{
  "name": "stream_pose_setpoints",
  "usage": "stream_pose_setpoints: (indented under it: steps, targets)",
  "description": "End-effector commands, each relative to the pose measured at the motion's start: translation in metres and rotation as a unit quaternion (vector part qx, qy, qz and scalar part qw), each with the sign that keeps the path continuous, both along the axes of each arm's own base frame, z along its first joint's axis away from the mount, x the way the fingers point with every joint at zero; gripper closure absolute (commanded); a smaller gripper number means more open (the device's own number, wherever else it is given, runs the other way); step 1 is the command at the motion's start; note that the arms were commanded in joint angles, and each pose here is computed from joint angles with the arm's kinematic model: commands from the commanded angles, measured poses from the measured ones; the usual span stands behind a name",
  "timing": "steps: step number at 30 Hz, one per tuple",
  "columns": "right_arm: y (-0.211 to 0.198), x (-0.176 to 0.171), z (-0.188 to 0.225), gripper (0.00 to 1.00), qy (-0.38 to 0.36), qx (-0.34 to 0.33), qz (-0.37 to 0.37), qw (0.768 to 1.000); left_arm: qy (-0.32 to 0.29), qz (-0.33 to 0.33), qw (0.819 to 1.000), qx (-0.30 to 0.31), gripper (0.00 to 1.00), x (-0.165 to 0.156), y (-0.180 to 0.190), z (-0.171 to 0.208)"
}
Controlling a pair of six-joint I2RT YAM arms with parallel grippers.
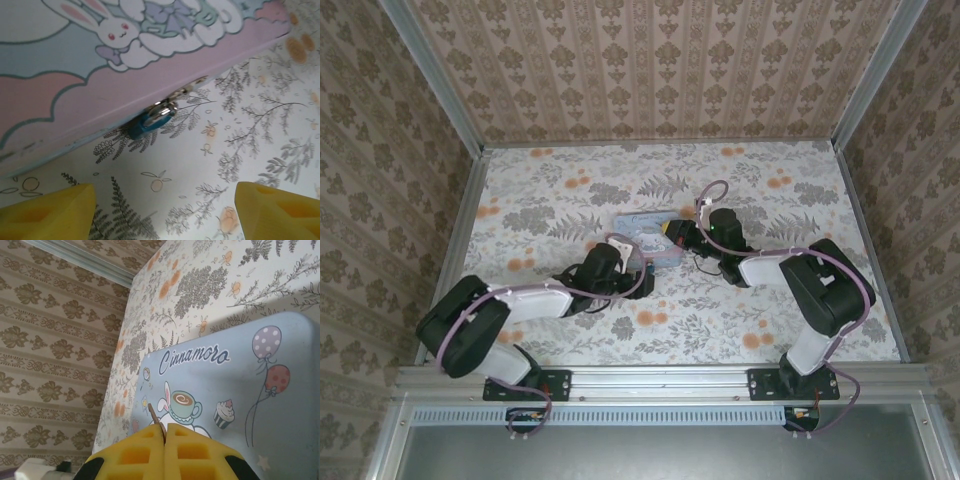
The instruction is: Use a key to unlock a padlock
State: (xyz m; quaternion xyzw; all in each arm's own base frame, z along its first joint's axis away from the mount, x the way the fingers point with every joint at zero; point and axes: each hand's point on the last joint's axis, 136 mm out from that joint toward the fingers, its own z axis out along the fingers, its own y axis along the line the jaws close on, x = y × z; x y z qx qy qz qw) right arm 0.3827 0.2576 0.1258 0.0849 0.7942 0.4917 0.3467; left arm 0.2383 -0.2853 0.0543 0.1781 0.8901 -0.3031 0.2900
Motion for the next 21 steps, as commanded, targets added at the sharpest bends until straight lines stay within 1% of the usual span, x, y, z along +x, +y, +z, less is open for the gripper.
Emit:
stream_pose_setpoints:
  steps: [1,12,21]
  targets:
    - [-0.002,0.007,0.010,1.00,-0.019,0.015,-0.010,1.000,-0.043,-0.005,0.999,-0.021,0.25,0.019,-0.018,0.017]
    - [-0.005,0.029,-0.005,1.00,-0.008,0.018,-0.021,1.000,-0.043,0.006,0.998,-0.043,0.26,0.058,-0.021,0.008]
    - [-0.006,0.037,-0.008,1.00,-0.005,0.025,-0.022,0.999,-0.053,-0.019,0.997,-0.050,0.27,0.056,-0.027,-0.014]
